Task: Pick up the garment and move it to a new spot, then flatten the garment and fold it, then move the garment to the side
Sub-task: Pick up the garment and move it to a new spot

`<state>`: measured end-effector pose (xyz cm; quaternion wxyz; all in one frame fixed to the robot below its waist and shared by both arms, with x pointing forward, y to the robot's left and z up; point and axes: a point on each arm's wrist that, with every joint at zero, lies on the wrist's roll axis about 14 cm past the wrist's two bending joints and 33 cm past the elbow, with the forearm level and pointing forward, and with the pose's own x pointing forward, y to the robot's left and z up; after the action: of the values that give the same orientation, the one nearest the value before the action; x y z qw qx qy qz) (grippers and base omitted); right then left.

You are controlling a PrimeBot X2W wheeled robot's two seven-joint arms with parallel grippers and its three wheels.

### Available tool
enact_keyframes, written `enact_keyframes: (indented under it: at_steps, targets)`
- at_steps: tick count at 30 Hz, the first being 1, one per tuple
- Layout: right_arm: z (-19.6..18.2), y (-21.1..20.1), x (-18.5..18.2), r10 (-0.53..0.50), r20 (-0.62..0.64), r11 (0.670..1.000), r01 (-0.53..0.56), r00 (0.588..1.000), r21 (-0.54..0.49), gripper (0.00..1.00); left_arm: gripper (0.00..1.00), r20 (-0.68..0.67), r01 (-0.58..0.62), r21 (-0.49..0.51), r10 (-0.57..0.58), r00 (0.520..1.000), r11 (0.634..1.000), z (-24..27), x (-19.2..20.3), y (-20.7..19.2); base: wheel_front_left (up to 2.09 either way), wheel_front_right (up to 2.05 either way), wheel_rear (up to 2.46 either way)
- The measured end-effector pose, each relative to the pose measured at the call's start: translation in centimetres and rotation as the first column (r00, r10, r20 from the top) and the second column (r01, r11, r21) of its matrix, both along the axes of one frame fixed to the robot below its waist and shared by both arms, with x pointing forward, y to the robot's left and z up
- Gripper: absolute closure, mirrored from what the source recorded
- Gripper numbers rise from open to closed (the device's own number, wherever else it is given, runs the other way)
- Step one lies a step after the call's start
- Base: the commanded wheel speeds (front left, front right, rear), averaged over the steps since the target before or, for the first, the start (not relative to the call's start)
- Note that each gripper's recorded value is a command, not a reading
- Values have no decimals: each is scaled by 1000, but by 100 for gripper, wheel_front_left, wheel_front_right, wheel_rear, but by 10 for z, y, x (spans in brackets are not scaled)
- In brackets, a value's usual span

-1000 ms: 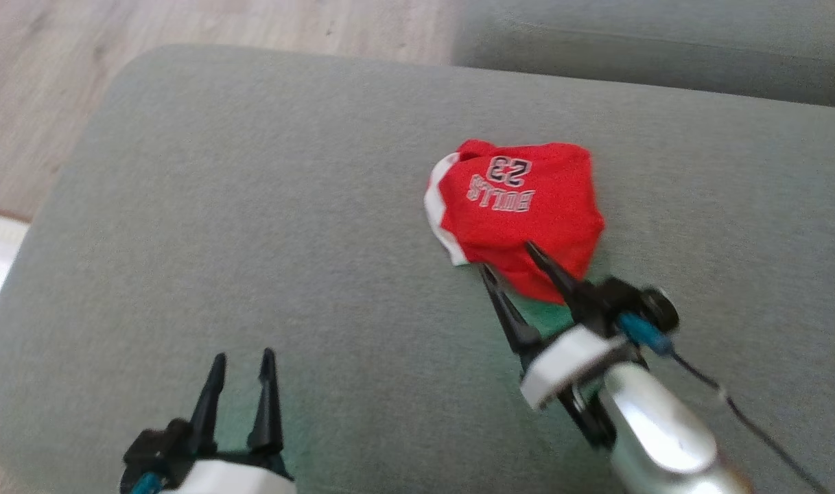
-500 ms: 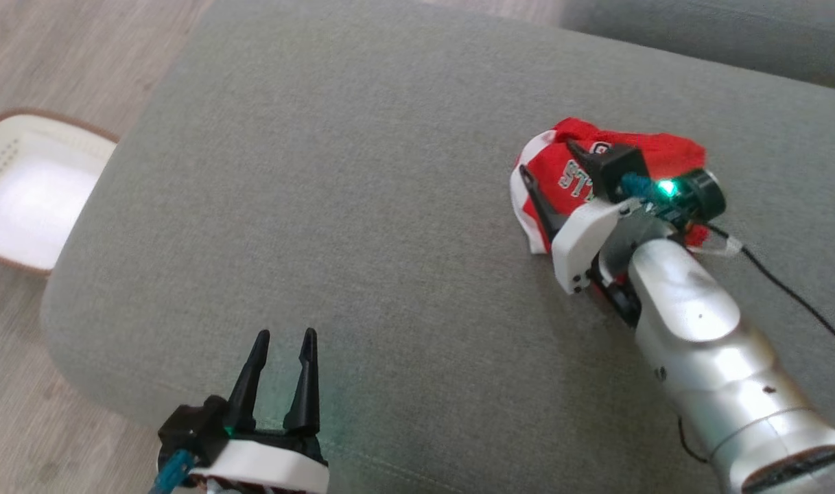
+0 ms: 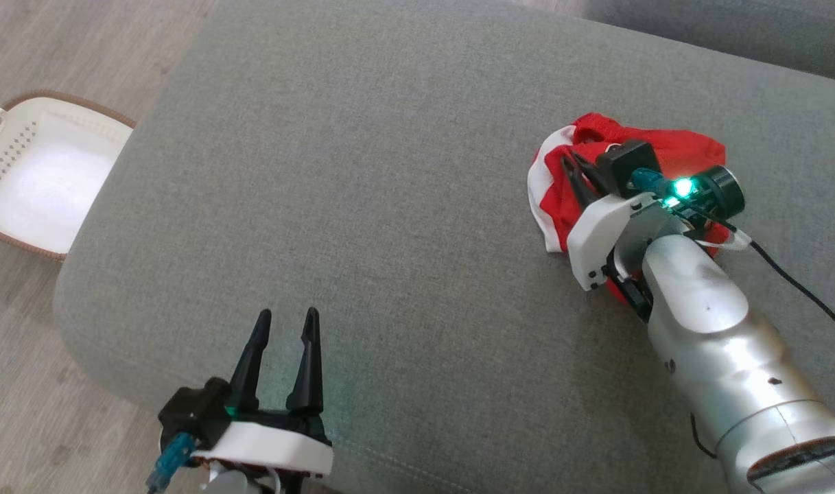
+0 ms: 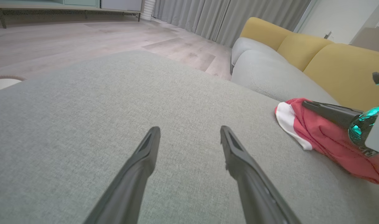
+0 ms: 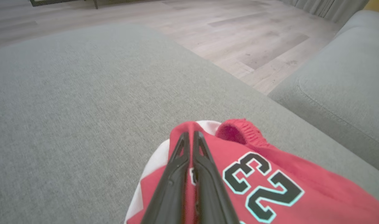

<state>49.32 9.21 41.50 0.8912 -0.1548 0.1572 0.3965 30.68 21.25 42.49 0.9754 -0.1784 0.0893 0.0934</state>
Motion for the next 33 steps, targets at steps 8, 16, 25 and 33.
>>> enact_keyframes:
  at_steps: [8, 16, 25, 33]
  targets:
    - [127, 43, 11, 10, 245, 921, -104, 969, 376, 100, 0, 55, -9, 5, 9, 998, 1000, 15, -2, 3, 0, 0, 0]
    - [317, 17, 8, -177, 449, 648, -239, 876, 723, 100, 0, 41, -5, 1, 5, 999, 1000, 9, -17, 0, 0, 0, 0]
    - [90, -153, 21, -506, 63, 749, 402, 860, 526, 71, 0, 48, 81, -9, -81, 996, 997, 9, 0, -23, 0, 0, 0]
    - [-16, -249, -34, -676, -78, 693, 669, 732, 267, 0, 0, 30, 146, -19, -146, 989, 989, 1, 13, -39, 0, 0, 0]
